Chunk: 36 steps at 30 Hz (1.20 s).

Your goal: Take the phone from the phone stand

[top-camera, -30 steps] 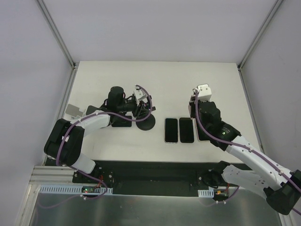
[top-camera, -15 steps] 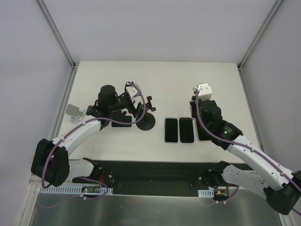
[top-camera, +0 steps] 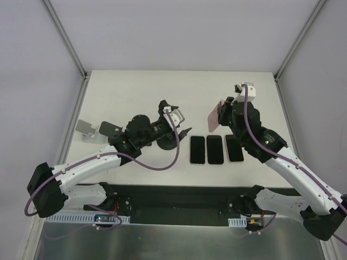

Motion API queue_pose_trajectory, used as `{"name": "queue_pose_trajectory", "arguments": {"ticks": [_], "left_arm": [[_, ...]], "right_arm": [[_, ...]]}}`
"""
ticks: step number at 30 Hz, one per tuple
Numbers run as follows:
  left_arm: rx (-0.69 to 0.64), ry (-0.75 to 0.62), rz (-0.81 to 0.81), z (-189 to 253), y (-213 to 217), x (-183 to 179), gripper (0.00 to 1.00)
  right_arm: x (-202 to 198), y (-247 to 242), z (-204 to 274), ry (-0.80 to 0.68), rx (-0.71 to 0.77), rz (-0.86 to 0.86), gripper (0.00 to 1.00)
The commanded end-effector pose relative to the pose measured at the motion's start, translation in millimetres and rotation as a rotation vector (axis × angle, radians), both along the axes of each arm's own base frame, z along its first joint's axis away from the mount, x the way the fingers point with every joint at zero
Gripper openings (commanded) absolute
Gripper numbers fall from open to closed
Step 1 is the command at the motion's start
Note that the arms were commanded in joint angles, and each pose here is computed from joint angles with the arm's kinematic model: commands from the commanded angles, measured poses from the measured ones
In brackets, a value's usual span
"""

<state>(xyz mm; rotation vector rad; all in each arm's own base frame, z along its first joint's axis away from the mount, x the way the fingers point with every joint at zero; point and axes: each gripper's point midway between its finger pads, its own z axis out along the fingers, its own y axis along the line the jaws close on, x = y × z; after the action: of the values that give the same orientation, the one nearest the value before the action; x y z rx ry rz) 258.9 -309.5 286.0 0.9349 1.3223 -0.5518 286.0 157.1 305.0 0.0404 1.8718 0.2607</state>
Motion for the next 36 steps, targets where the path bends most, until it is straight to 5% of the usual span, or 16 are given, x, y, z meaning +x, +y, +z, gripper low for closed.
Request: {"name": "queue_pose_trajectory", "arguments": {"ticks": [1,16,31,33,36], "left_arm": [[0.028,-0.159,0.066,23,-28,10,0.99],[0.157,-0.365,0.068,10,-104,6,0.96],[0.163,-0.351,0.179,1,-90,19,0.52],[0.153,-0.337,0.191,1,-88,20,0.44],[0.125,-0.316,0.211,5,-84,20,0.18]], "right_arm": [[-1,17,44,-0.037,0.198,0.023,0.01],[-9,33,65,-0.027,0.409,0.058,0.01],[-10,32,75,-0.042,0.503,0.034,0.01],[-10,32,78,-0.053,0.52,0.041,0.06],[-11,34,80,-0.067,0.536,0.053,0.3]]}}
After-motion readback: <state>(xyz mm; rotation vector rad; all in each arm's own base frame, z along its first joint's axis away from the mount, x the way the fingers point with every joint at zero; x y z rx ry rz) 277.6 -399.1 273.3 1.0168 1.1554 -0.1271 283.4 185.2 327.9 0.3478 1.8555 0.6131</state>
